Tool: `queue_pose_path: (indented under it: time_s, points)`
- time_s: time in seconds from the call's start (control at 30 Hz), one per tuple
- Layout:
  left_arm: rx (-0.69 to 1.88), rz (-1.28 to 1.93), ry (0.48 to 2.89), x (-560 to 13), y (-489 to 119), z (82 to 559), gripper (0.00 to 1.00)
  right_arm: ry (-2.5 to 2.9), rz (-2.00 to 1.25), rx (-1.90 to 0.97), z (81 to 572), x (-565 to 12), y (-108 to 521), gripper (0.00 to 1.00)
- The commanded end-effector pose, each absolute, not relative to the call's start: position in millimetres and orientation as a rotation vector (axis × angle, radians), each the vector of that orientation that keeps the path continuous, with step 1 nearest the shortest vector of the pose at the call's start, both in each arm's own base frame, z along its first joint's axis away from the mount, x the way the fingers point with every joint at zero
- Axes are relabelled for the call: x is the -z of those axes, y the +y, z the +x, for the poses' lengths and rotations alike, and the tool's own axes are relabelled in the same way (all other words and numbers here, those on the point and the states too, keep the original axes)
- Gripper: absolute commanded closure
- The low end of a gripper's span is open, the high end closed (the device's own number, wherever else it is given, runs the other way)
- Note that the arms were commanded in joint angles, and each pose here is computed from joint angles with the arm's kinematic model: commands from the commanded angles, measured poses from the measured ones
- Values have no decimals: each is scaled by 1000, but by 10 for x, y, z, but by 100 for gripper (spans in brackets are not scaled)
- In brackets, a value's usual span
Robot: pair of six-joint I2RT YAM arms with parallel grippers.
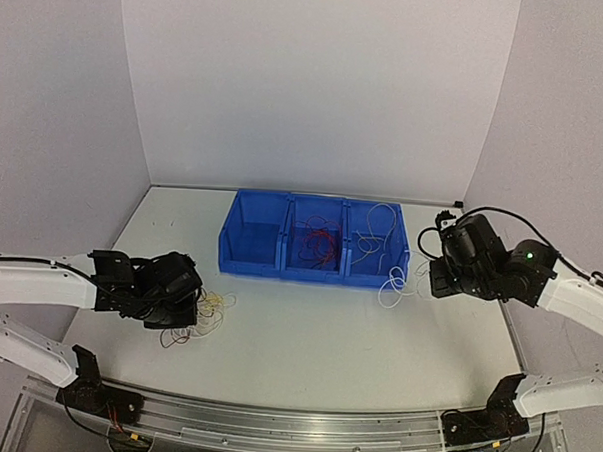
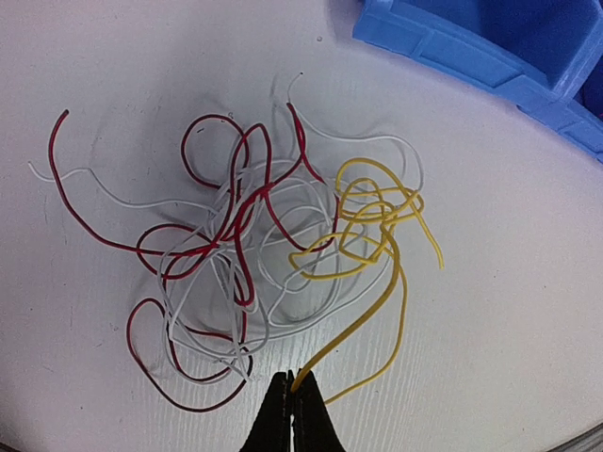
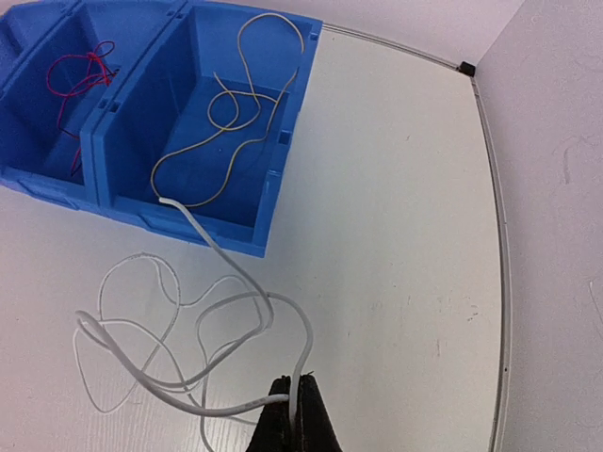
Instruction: Untangle the cables
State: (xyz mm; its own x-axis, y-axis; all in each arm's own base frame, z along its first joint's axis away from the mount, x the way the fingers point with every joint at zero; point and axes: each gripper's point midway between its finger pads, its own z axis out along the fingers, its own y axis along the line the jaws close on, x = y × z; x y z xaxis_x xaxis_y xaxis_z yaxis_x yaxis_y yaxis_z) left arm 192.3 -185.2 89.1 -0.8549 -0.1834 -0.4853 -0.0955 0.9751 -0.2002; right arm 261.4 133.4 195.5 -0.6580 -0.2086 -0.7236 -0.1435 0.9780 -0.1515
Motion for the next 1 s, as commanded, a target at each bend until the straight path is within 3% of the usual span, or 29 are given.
queue_pose_path:
  time_s: [0.0,0.23,0.47,0.97]
  points:
    - [330,-118,2540,-1056,-1964,1982,100,2306,-346,-37,2574,-2130,1560,100]
    - [471,-25,2503,-1161,-2169,1986,100,2264,-479,-198,2695,-2440,1999,100]
    - [578,60,2475,-1242,-2337,1968,100,2218,-667,-595,2834,-2593,2989,100]
    - [654,116,2469,-1204,-2444,1923,100,1973,-680,-415,4098,-2640,4395,100]
